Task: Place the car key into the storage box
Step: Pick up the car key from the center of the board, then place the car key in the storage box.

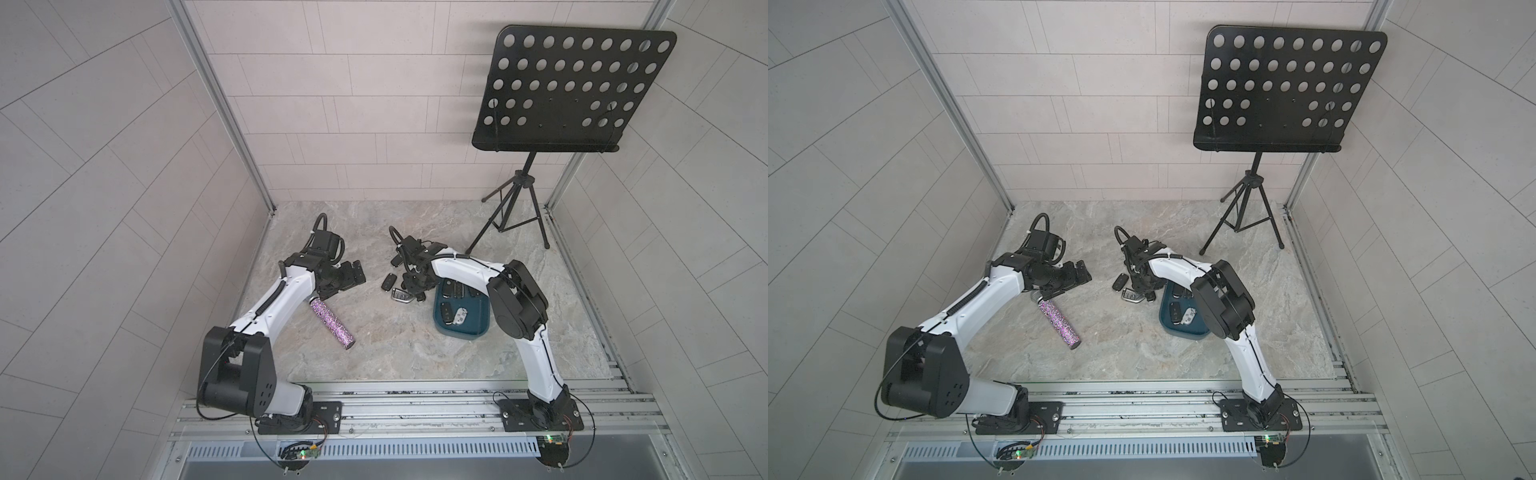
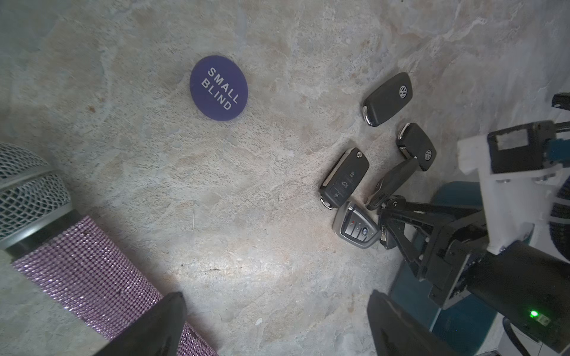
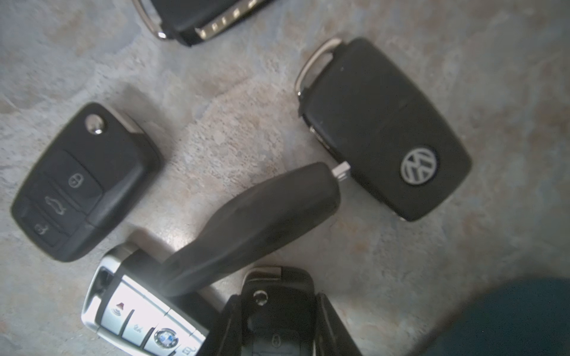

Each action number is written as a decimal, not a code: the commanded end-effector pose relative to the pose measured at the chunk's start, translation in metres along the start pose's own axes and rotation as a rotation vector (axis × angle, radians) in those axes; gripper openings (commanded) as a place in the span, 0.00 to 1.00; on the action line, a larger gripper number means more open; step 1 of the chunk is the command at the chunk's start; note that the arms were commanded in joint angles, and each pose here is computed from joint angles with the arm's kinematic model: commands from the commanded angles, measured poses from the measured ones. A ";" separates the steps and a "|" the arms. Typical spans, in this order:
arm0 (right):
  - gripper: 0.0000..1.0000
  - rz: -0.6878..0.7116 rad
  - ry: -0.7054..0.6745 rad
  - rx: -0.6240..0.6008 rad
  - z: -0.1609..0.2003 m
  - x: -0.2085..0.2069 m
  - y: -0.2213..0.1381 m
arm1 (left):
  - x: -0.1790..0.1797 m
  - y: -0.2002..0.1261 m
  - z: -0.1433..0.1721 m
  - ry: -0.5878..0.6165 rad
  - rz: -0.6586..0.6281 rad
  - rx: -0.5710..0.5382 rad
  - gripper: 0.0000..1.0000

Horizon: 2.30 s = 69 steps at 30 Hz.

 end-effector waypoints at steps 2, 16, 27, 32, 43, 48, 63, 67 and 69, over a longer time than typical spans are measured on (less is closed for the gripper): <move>0.33 -0.016 0.015 -0.028 -0.008 0.004 -0.026 | 0.006 0.002 0.001 -0.007 -0.023 0.012 1.00; 0.33 -0.055 0.059 -0.182 -0.027 -0.016 -0.098 | -0.007 0.007 0.002 -0.006 0.021 0.042 1.00; 0.33 -0.024 0.101 -0.216 -0.001 -0.052 -0.129 | -0.031 0.019 0.003 0.048 0.034 0.062 1.00; 0.33 0.021 0.118 -0.184 0.028 -0.072 -0.130 | -0.048 0.024 0.006 0.091 0.047 0.070 1.00; 0.33 0.129 0.174 -0.077 0.095 -0.107 -0.101 | -0.062 0.030 0.010 0.137 0.037 0.092 1.00; 0.33 0.144 0.206 -0.042 0.114 -0.112 -0.082 | -0.061 0.029 0.010 0.138 0.033 0.088 1.00; 0.33 0.166 0.248 0.046 0.137 -0.114 -0.039 | -0.061 0.027 0.010 0.140 0.033 0.082 1.00; 0.34 0.168 0.256 0.054 0.137 -0.113 -0.033 | -0.061 0.026 0.010 0.142 0.032 0.081 1.00; 0.35 0.166 0.258 0.059 0.137 -0.113 -0.032 | -0.060 0.026 0.010 0.141 0.031 0.082 1.00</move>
Point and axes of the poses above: each gripper's point midway between its finger pads, its own y axis out along the fingers, its own x axis along the line the jaws close on, z = x × y, the point moved 1 cm from there along -y, back along the fingers, and after that the axes turned 12 degrees about -y, right-handed, at the moved point
